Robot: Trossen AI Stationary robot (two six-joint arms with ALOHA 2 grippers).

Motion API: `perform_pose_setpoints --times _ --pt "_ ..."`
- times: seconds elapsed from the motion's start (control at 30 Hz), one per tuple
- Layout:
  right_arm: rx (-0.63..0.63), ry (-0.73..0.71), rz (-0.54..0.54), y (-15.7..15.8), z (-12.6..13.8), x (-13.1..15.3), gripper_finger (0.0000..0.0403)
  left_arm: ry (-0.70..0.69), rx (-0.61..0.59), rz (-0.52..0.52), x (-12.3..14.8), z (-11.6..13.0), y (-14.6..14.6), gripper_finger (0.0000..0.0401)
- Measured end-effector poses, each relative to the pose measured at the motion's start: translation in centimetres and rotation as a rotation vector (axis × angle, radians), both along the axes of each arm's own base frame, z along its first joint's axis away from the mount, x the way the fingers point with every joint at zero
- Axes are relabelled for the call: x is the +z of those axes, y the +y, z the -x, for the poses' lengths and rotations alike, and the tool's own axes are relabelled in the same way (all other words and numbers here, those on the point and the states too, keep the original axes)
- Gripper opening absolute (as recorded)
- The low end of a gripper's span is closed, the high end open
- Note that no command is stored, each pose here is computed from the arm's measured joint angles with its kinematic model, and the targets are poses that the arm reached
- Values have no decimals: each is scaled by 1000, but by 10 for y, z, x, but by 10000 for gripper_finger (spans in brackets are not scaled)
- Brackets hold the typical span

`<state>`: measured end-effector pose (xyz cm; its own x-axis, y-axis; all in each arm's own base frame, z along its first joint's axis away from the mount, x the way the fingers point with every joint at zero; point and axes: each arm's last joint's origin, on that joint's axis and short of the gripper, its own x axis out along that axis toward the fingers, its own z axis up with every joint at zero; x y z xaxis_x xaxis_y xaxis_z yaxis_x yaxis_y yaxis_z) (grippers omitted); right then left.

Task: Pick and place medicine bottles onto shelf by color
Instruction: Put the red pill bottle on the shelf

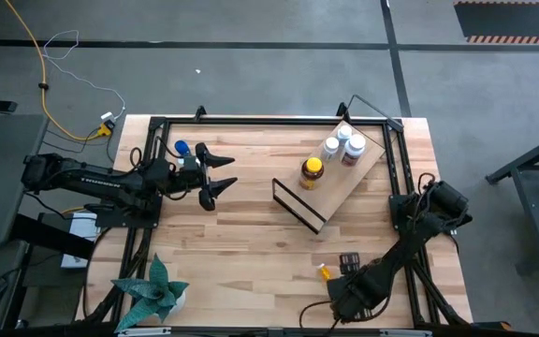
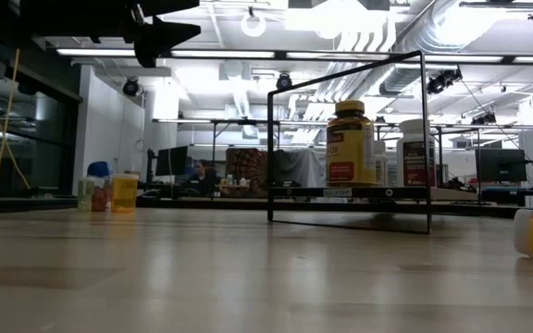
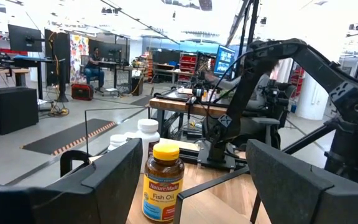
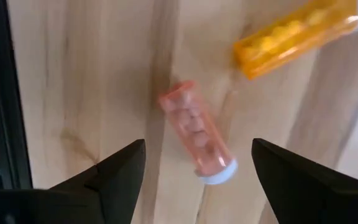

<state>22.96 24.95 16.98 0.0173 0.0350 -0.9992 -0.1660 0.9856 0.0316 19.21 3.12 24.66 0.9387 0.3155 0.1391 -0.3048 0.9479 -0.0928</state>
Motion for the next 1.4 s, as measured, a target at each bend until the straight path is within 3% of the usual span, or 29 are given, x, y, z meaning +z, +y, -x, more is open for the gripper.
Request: perform_pose_setpoints --times 0.37,0.57,0.93,1.4 --pt "114 -5 102 10 7 -21 280 0 0 0 0 0 0 278" --pt "124 -19 146 8 7 -21 258 0 0 0 0 0 0 278" --pt "126 3 148 7 8 -21 192 0 0 0 0 0 0 278" --pt "126 8 131 8 8 -21 162 0 0 0 0 0 0 278"
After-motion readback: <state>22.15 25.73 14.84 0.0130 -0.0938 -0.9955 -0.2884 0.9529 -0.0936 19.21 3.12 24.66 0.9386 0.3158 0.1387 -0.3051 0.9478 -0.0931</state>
